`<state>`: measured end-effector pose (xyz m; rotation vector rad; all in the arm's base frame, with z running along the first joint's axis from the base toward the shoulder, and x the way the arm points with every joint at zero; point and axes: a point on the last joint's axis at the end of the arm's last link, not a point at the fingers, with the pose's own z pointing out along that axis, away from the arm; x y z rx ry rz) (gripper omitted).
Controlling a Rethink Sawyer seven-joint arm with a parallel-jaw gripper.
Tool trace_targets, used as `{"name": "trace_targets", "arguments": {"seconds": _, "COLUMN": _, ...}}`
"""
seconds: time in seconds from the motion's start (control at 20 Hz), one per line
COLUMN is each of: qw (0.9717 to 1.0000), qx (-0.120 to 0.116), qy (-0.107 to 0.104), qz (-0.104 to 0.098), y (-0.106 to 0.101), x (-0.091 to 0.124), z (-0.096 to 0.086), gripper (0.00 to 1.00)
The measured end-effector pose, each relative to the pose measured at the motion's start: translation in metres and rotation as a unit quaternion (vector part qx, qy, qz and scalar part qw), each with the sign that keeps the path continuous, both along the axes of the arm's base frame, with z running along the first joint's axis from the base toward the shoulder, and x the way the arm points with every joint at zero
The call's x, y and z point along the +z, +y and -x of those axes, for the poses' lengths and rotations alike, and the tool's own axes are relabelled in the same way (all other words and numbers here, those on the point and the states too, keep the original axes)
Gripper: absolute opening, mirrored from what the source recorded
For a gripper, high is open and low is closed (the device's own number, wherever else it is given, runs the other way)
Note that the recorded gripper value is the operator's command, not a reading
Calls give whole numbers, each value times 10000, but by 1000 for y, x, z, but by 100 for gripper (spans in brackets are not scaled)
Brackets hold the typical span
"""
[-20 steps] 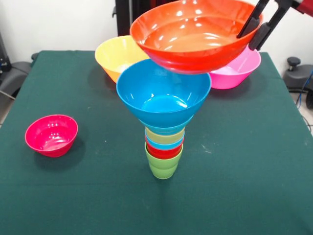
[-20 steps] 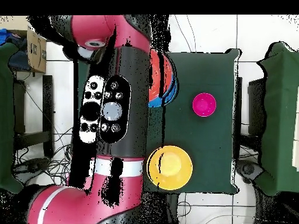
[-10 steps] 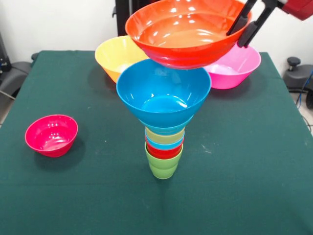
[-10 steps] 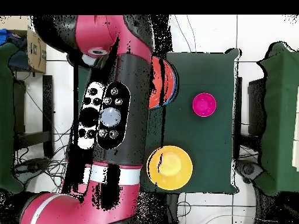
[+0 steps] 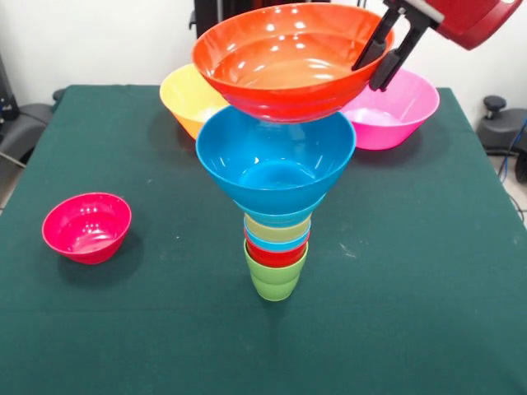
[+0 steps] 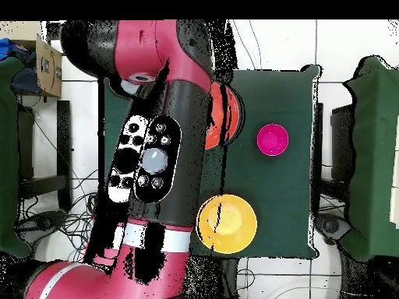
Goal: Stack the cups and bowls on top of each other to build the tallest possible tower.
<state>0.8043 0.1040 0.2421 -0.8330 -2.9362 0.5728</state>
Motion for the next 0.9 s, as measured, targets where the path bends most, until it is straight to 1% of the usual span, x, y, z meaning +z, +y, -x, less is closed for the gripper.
{"name": "trace_targets", "arguments": {"seconds": 0.15, "qw": 10000, "qx": 4, "qy": -19, "qz": 6, "y": -2, "x": -4, "z": 0, "gripper": 0}}
{"name": "trace_targets", "arguments": {"seconds": 0.4, "qw": 10000, "qx": 17, "qy": -54, "qz": 11, "y": -2, "x": -4, "z": -1, "gripper": 0}}
{"name": "trace_targets", "arguments": {"seconds": 0.9, "qw": 10000, "qx": 20, "qy": -50, "qz": 16, "y": -2, "x": -6, "z": -1, "gripper": 0}}
